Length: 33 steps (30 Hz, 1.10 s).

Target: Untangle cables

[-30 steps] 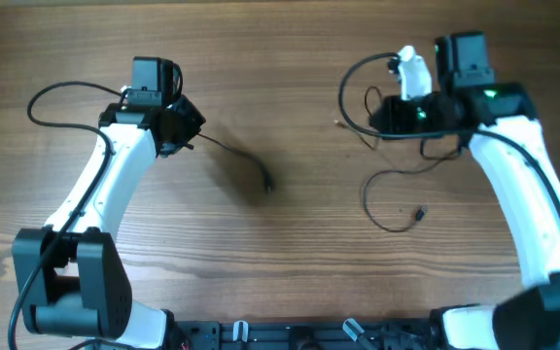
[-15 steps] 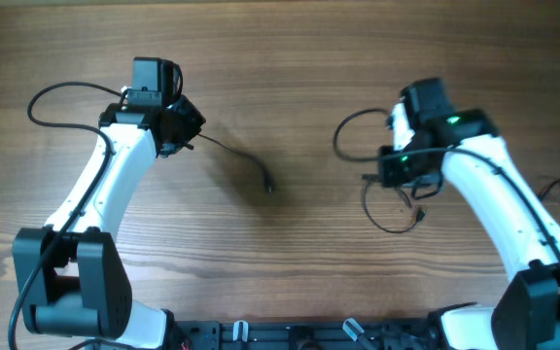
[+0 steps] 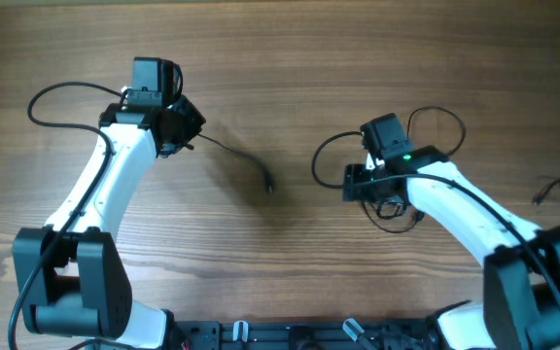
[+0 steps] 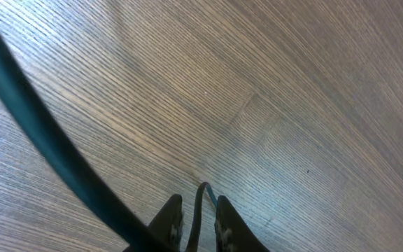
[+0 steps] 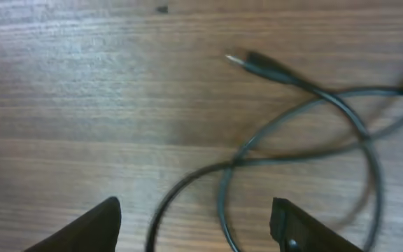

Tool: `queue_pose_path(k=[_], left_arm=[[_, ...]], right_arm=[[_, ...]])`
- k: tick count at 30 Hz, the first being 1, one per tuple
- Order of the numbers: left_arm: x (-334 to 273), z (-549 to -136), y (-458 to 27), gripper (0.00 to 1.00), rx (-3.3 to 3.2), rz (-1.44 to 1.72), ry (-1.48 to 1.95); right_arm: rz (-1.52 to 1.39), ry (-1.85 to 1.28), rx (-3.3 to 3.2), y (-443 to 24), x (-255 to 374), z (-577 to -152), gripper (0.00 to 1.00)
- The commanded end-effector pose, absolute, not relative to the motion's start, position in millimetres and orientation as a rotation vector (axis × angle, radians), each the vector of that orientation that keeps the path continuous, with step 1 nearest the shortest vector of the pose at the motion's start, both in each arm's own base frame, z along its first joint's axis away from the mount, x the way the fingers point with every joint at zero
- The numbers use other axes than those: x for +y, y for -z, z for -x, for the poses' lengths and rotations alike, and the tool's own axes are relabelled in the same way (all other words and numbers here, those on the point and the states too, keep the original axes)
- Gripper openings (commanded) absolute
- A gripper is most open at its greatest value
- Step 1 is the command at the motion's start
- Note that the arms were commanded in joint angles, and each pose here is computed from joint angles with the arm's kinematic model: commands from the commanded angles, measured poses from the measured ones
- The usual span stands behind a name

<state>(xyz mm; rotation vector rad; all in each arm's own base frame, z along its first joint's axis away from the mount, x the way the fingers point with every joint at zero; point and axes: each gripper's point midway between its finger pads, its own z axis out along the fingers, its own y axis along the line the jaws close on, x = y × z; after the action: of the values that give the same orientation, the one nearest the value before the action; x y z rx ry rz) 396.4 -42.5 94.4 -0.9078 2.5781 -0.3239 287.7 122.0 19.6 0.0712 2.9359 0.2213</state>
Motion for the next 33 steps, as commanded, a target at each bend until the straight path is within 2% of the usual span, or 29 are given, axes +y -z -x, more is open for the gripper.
queue_pose_path(k=[1,3,6,8,9,12,15,18,21,22,23,24,25,26,31,33], left_arm=[[-41,-394,-87,0.17,2.588,0.926,0.299],[-41,-393,-87,0.17,2.591,0.927,0.297],[-41,-394,-87,0.18,2.591,0.927,0.296],[-41,-393,-87,0.17,2.596,0.923,0.294],[-41,-391,-86,0.16,2.601,0.925,0.291],[-40,-387,-84,0.16,2.619,0.932,0.281],[-40,-386,-84,0.22,2.623,0.934,0.279],[-40,-384,-83,0.25,2.632,0.937,0.274],[-40,-379,-81,0.35,2.649,0.944,0.264],[-39,-378,-81,0.38,2.654,0.946,0.261],[-39,-377,-80,0.48,2.659,0.949,0.258],[-39,-375,-80,0.66,2.665,0.950,0.255],[-39,-374,-79,0.89,2.671,0.953,0.251],[-39,-372,-79,1.00,2.677,0.955,0.248],[-39,-372,-79,1.00,2.677,0.955,0.248],[-39,-372,-79,1.00,2.677,0.955,0.248]], right_arm=[[-0.257,-0.150,2.967,6,116,-288,0.62],[-0.504,-0.149,2.968,13,115,-284,0.61],[-0.500,-0.177,2.928,12,118,-295,0.32],[-0.493,-0.146,2.912,12,115,-298,0.07],[-0.477,-0.161,2.884,11,117,-305,0.05],[-0.235,-0.235,2.733,-17,130,-351,0.04],[-0.015,-0.232,2.524,-95,125,-404,0.04],[-0.060,-0.104,2.236,-207,75,-461,0.04],[-0.119,0.016,2.038,-274,6,-494,0.05],[-0.133,0.055,2.006,-280,-13,-499,0.04],[-0.146,0.095,1.983,-283,-33,-502,0.04],[-0.158,0.138,1.963,-285,-53,-505,0.05],[-0.171,0.181,1.942,-287,-74,-507,0.05],[-0.187,0.229,1.918,-287,-97,-511,0.04],[-0.359,0.402,1.750,-271,-222,-527,0.05],[-0.367,0.443,1.702,-254,-248,-537,0.05]])
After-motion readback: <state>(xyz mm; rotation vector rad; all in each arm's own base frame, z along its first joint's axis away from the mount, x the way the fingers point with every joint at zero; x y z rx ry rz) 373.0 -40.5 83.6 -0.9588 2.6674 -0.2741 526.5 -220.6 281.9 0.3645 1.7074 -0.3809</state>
